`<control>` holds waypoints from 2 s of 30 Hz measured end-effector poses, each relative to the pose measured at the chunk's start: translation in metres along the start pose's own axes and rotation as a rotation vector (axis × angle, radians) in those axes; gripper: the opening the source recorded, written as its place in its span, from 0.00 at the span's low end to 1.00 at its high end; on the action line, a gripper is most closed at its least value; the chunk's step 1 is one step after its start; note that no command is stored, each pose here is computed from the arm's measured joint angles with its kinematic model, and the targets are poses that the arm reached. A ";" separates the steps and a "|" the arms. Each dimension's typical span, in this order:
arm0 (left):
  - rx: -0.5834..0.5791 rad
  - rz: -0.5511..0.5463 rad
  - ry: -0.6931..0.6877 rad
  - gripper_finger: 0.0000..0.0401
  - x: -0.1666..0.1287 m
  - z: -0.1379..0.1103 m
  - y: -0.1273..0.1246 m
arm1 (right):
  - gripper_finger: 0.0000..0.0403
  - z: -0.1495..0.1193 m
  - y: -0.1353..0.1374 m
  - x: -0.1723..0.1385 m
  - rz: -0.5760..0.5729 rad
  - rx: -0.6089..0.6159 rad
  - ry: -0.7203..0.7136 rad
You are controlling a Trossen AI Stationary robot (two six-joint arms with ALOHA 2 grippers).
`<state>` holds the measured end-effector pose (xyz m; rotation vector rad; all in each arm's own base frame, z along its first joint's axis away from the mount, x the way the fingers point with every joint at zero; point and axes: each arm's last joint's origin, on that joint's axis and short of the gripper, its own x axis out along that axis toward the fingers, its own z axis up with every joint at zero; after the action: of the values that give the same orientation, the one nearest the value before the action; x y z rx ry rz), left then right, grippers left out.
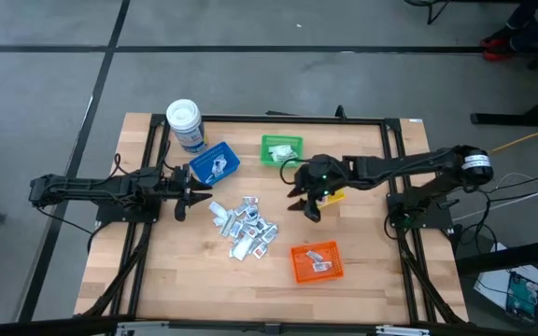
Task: Pick & Place First Aid Supplies
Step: Put the white towelette pack into the yellow bin
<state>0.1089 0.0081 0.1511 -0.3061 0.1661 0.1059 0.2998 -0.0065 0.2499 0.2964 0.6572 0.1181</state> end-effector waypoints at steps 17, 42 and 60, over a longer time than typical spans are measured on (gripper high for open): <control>0.000 0.000 0.000 0.32 0.000 0.000 0.000 | 0.55 -0.027 0.005 0.077 0.180 -0.165 0.072; 0.000 0.001 0.000 0.32 0.000 0.000 0.000 | 0.51 -0.065 -0.012 0.132 0.102 -0.337 0.137; 0.000 0.001 0.000 0.32 0.000 0.000 0.000 | 0.15 -0.064 -0.010 0.133 0.063 -0.328 0.122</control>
<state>0.1089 0.0082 0.1510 -0.3061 0.1663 0.1065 0.3651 0.0255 0.1209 -0.0060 0.7378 0.3028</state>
